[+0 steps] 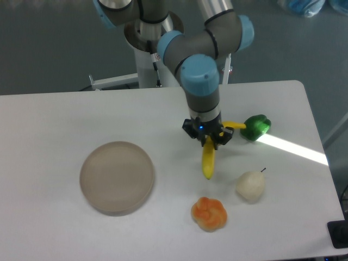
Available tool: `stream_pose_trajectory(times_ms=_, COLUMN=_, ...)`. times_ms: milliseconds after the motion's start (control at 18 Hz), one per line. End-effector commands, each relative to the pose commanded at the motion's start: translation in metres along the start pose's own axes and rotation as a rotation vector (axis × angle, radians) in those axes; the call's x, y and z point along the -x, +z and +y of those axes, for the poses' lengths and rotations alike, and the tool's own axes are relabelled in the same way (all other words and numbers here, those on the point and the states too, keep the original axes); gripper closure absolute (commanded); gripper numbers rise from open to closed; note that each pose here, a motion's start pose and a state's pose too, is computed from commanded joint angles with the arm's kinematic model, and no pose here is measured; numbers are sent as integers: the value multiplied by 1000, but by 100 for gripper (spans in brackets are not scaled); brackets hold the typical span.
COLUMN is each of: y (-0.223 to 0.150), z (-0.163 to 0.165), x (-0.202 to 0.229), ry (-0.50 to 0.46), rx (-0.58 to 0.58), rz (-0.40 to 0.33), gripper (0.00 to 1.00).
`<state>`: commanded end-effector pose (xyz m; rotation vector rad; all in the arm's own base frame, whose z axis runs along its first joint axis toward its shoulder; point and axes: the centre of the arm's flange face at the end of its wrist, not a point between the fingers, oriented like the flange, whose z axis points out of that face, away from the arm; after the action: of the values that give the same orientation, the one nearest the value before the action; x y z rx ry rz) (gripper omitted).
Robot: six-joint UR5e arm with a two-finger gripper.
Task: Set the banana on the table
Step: 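Carry the held banana across the table toward the beige plate, then lower the banana onto the table beside the plate and open the gripper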
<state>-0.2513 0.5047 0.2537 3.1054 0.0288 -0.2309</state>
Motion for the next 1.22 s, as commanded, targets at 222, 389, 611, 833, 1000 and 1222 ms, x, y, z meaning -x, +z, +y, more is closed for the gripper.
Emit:
stream_pose_trajectory(times_ms=222, y=21, z=-2, x=-13, ry=50, rx=36, rz=16, gripper=66)
stream_pose_trajectory(times_ms=389, y=30, z=-1, x=-20, ry=54, rx=47, rz=25, gripper=66)
stream_pose_trajectory(times_ms=611, y=37, z=0, x=-29, ry=87, rx=63, rz=35, gripper=66)
stream_pose_trajectory(times_ms=833, y=45, z=5, x=-36, ry=163, rx=69, rz=40, gripper=66)
stream_pose_trajectory(times_ms=1000, y=44, z=2, x=-38, ry=168, rx=62, rz=33, gripper=66)
stream_pose_trajectory(times_ms=1222, y=45, z=3, x=-39, ry=178, rx=62, rz=35, gripper=66)
